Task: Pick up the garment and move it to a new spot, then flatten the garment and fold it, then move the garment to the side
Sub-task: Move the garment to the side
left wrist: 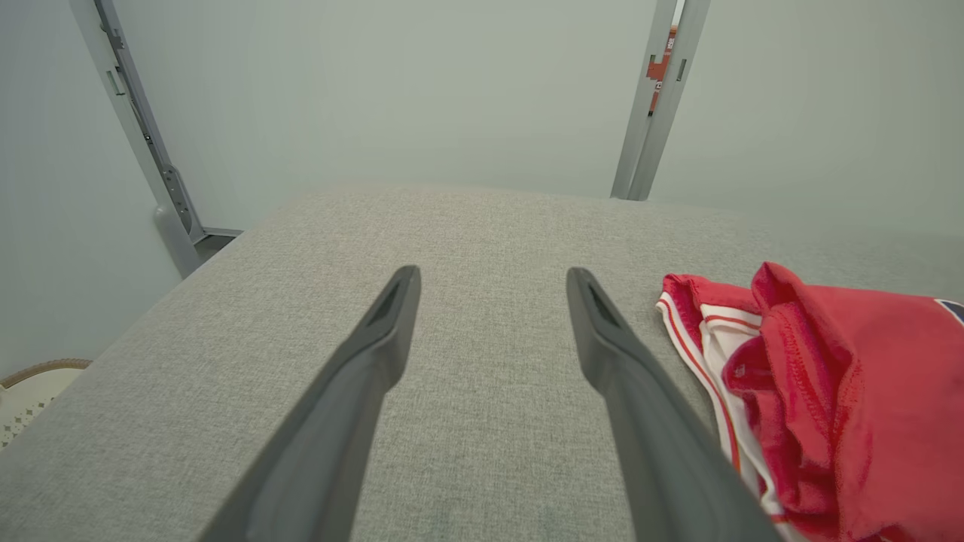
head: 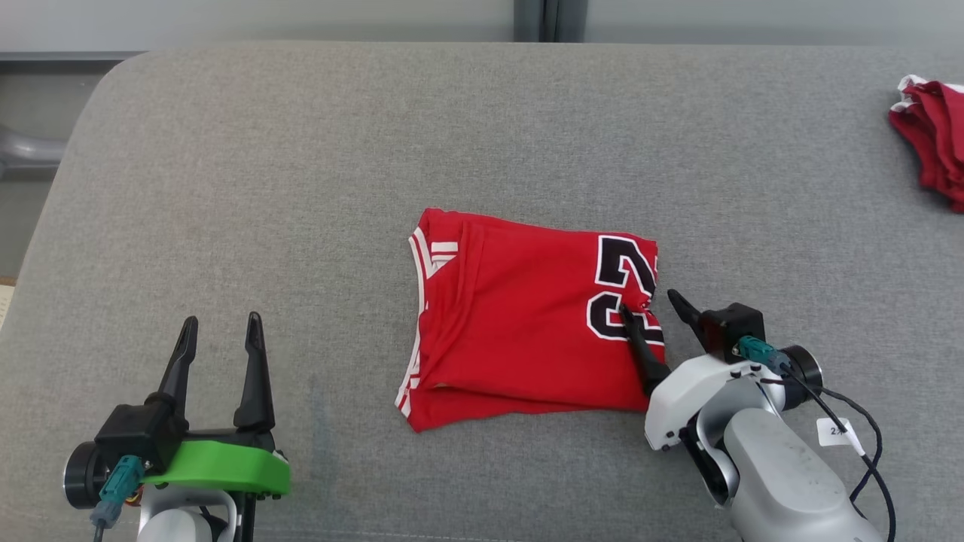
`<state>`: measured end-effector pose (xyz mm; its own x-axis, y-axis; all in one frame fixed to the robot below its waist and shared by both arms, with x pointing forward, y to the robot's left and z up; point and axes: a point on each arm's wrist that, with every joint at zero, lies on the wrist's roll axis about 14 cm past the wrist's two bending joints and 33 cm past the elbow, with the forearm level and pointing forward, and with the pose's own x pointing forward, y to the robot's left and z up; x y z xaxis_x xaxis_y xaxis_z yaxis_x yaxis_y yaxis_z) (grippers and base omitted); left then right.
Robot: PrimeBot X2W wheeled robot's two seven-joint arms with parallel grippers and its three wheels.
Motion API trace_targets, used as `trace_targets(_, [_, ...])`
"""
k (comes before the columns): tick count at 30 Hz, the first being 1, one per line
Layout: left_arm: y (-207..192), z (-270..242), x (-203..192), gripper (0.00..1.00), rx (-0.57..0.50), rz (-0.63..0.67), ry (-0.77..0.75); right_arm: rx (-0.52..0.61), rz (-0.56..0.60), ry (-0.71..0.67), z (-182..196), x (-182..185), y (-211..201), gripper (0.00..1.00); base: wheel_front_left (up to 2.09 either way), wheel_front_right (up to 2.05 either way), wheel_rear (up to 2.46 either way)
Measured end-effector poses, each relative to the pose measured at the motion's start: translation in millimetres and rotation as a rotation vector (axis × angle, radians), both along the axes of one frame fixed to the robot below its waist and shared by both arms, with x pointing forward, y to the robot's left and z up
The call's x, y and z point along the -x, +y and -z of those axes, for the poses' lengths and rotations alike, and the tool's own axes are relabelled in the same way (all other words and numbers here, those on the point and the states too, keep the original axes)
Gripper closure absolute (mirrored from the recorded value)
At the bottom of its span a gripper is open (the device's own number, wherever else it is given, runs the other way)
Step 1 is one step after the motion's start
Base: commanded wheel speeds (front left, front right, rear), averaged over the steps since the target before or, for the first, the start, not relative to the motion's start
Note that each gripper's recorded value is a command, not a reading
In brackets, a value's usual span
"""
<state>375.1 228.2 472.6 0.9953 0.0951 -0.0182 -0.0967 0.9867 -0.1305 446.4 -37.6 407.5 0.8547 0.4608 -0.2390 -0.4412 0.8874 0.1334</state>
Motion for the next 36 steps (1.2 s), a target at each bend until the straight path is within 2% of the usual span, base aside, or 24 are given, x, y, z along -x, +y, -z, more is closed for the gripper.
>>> trace_targets(5, [5.4, 4.9, 0.0, 0.00, -0.004, -0.016, 0.016, -0.001, -0.008, 0.090, 26.1, 6.7, 7.0, 0.00, 0.00, 0.00, 0.00])
trace_targets(6, [5.9, 5.7, 0.0, 0.00, -0.004, -0.018, 0.019, -0.015, -0.008, 0.101, 27.8, 7.6, 9.8, 0.28, 0.00, 0.00, 0.00])
trace_targets(7, [5.9, 6.8, -0.1, 0.00, -0.004, -0.018, 0.022, -0.029, -0.009, 0.114, 29.2, 8.6, 12.0, 1.00, 0.00, 0.00, 0.00])
trace_targets(12, [-1.3, 7.3, -8.9, 0.00, -0.001, 0.006, 0.020, -0.058, -0.025, 0.089, 14.9, -6.9, 20.1, 1.00, 0.00, 0.00, 0.00])
trace_targets(19, [-11.3, 10.0, -26.0, 0.00, 0.002, 0.038, 0.017, 0.049, -0.002, -0.066, -18.9, -67.1, -23.4, 1.00, 0.00, 0.00, 0.00])
trace_targets(24, [-23.2, 11.9, -50.3, 0.00, 0.006, 0.076, 0.003, 0.160, 0.038, -0.185, -48.2, -120.6, -72.0, 1.00, 0.00, 0.00, 0.00])
trace_targets(28, [-35.3, 18.4, -72.1, 0.00, 0.005, 0.114, -0.002, 0.252, 0.093, -0.226, -58.2, -151.7, -121.8, 1.00, 0.00, 0.00, 0.00])
trace_targets(36, [-58.7, 34.6, -104.8, 0.00, -0.007, 0.187, -0.014, 0.379, 0.248, -0.259, -80.2, -182.3, -224.6, 1.00, 0.00, 0.00, 0.00])
